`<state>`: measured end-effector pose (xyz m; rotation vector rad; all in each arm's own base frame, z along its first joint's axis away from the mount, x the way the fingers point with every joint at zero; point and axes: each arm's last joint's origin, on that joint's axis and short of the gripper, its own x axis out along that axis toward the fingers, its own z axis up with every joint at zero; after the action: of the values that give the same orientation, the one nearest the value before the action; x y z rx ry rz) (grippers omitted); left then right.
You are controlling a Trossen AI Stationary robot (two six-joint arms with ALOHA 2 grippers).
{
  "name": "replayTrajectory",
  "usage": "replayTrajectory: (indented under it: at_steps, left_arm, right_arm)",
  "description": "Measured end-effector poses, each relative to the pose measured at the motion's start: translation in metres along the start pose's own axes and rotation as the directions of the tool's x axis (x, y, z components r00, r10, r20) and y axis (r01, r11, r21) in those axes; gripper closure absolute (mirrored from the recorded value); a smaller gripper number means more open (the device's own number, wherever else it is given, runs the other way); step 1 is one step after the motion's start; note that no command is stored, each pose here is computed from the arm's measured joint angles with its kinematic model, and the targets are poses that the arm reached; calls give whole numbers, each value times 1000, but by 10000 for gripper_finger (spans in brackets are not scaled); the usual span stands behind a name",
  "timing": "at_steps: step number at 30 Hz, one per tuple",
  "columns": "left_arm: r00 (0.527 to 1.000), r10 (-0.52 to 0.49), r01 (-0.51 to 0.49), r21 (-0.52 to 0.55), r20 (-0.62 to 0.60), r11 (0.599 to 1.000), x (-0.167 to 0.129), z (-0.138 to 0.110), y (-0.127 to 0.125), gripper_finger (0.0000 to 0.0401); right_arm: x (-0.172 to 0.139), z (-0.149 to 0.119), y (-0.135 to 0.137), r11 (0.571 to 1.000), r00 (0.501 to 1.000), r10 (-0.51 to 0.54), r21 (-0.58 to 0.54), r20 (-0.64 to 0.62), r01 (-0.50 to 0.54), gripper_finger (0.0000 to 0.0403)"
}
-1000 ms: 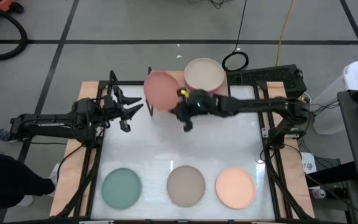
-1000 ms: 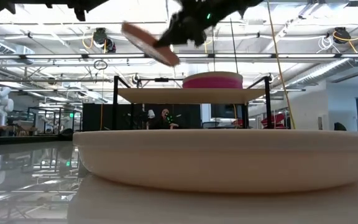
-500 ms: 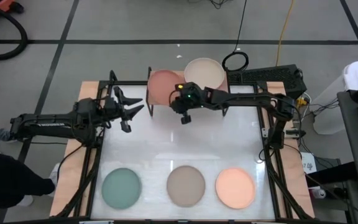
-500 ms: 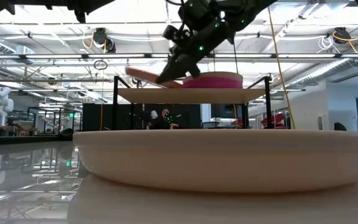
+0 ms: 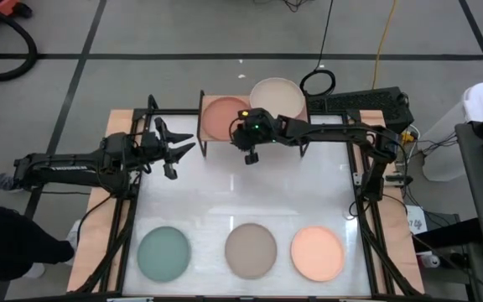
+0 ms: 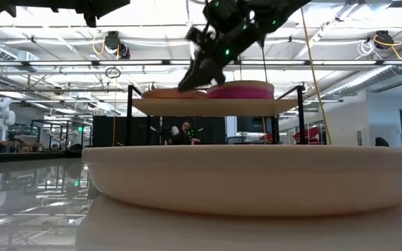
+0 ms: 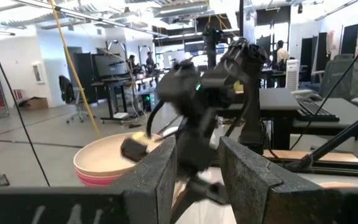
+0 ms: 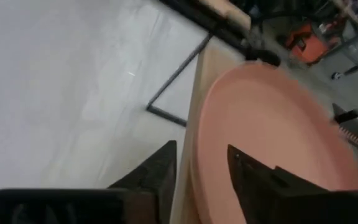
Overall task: Place and stack plates onto a shelf
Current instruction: Stack the green plate on top of the brown plate on the shelf
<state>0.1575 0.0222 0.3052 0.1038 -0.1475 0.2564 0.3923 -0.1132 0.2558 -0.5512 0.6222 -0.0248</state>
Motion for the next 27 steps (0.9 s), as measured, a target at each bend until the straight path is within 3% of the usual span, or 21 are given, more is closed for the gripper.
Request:
replayTrajectory:
  at_steps: [5, 8, 14, 18, 23, 27]
  left_arm:
    - [999, -12, 13, 25, -52, 1000, 0, -5, -1, 274]
    - [983, -54, 64, 54, -174, 996, -1, -17, -9, 274]
    - [878, -203, 249, 50, -433, 967, 2, -48, -37, 274]
    - [698, -337, 372, -82, -631, 925, -1, -65, -59, 274]
    - [425, -475, 398, -313, -771, 863, -6, -88, -85, 274]
    - [204, -506, 413, -395, -838, 820, -19, -106, -104, 274]
  right_arm:
    - [-35, 34, 9, 999, 994, -6, -35, 108, 10, 260]
    - [-65, 51, 17, 999, 990, 17, -45, 142, -11, 260]
    - [-118, 73, 30, 998, 977, 56, 29, 207, -63, 259]
    - [-139, 83, 39, 995, 965, 78, 35, 252, -89, 259]
    - [-147, 90, 48, 994, 954, 100, 6, 282, -106, 259]
    - [-145, 90, 54, 993, 953, 114, -4, 282, -117, 259]
